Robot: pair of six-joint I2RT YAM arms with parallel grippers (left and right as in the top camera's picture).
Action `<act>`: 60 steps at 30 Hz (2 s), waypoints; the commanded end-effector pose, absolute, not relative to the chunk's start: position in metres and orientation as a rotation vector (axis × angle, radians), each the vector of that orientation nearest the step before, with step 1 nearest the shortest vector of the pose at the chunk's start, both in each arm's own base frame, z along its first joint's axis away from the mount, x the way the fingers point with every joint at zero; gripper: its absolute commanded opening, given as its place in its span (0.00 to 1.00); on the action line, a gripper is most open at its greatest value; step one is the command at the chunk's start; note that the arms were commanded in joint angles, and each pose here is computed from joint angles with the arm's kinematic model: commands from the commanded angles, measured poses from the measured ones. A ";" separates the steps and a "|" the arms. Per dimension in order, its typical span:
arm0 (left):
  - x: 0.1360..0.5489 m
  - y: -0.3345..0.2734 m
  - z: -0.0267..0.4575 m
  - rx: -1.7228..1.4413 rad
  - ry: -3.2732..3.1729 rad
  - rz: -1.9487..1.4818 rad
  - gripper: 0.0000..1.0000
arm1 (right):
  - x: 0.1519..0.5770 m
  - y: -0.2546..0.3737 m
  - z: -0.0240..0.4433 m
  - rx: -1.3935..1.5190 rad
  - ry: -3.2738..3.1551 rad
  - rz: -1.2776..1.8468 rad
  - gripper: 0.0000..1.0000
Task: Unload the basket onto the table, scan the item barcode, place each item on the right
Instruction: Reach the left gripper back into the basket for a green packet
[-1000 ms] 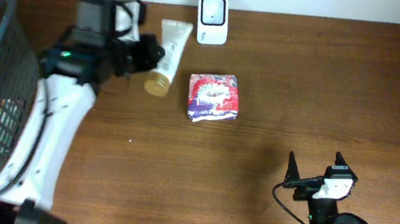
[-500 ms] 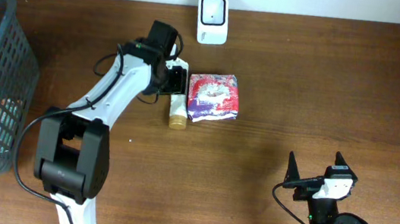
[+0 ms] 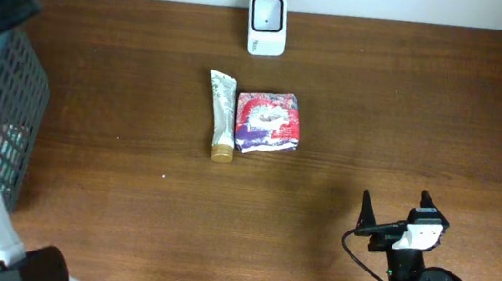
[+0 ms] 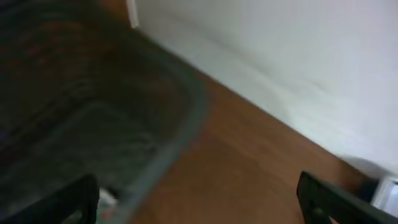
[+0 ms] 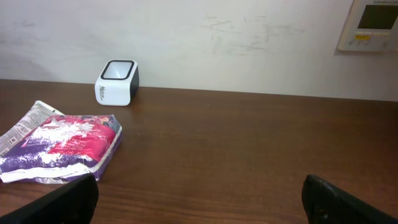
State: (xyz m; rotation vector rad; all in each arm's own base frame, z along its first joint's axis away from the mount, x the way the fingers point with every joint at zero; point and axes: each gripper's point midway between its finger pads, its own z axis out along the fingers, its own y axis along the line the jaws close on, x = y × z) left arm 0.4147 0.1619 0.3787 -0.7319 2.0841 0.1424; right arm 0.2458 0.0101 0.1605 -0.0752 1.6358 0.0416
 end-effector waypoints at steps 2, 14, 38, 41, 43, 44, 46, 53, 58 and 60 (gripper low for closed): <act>0.380 0.222 0.380 -0.931 2.019 0.229 0.99 | 0.246 0.011 0.157 -0.070 1.641 0.049 0.99; 0.371 0.249 0.326 -1.064 2.154 0.351 0.99 | 0.246 0.011 0.157 -0.069 1.641 0.048 0.99; 0.274 0.291 0.106 -1.090 2.952 -0.297 0.87 | 0.246 0.011 0.157 -0.069 1.641 0.048 0.99; 0.258 0.286 0.105 -1.187 2.930 -0.446 0.84 | 0.246 0.011 0.157 -0.069 1.641 0.048 0.99; 0.258 0.278 0.099 -1.159 2.940 -0.530 0.84 | 0.246 0.011 0.157 -0.069 1.641 0.048 0.99; 0.264 0.271 0.094 -1.102 2.920 -0.616 0.85 | 0.246 0.011 0.157 -0.070 1.641 0.049 0.99; 0.263 0.263 0.074 -1.085 2.946 -0.716 0.84 | 0.246 0.011 0.157 -0.069 1.641 0.048 0.99; 0.279 0.287 0.035 -1.050 2.914 -0.626 0.17 | 0.246 0.011 0.157 -0.069 1.641 0.048 0.99; 0.318 0.304 0.088 -1.025 2.720 -0.635 0.00 | 0.246 0.011 0.157 -0.070 1.641 0.049 0.99; 0.349 0.308 0.156 -0.925 2.535 -0.676 0.00 | 0.246 0.011 0.157 -0.070 1.641 0.049 0.99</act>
